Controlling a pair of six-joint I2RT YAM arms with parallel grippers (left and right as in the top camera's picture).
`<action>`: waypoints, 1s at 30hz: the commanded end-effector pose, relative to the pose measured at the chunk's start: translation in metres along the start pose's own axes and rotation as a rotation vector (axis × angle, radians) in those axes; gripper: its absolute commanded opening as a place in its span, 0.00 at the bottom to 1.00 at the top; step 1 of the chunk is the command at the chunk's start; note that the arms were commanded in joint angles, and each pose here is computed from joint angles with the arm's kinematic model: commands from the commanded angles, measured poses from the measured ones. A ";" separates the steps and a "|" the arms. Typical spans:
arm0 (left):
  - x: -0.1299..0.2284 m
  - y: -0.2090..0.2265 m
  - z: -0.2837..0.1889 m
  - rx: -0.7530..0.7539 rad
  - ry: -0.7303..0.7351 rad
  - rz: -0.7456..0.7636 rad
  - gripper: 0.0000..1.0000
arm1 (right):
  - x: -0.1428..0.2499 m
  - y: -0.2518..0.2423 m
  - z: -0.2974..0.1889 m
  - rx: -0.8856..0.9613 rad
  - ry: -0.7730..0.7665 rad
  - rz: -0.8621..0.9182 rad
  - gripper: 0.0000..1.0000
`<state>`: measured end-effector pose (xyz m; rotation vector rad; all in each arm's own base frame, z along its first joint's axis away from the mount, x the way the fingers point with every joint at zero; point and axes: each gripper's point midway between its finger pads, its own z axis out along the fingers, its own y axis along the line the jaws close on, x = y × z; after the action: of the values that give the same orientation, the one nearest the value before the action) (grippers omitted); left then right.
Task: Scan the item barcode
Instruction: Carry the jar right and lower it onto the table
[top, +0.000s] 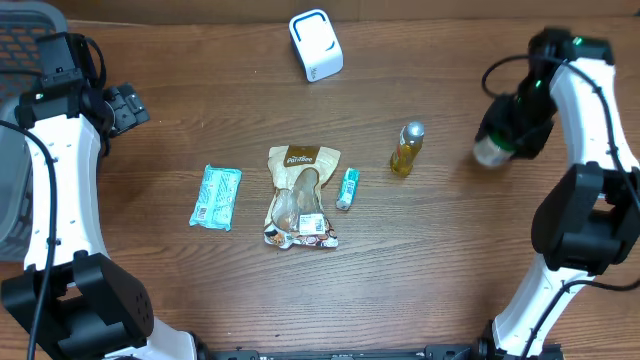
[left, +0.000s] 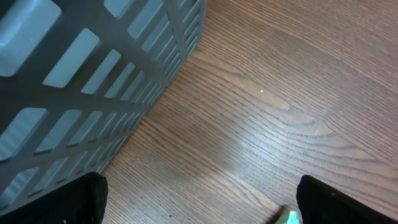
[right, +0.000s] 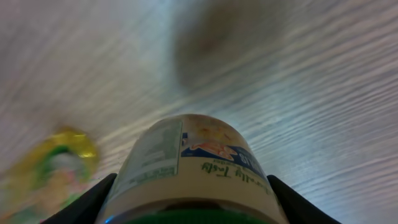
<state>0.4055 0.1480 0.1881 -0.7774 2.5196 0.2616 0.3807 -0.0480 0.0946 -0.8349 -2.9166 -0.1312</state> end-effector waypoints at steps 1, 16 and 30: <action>-0.009 0.005 -0.007 -0.010 -0.031 -0.002 1.00 | 0.012 -0.015 0.022 0.066 0.037 0.028 0.12; -0.009 0.006 -0.007 -0.010 -0.031 -0.002 1.00 | 0.020 -0.024 0.051 0.095 0.065 0.038 0.23; -0.009 0.006 -0.007 -0.010 -0.031 -0.002 0.99 | 0.012 -0.026 0.052 0.109 0.030 0.036 0.28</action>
<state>0.4055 0.1480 0.1881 -0.7774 2.5196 0.2616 0.3514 -0.0546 0.0396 -0.8474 -2.8335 -0.0111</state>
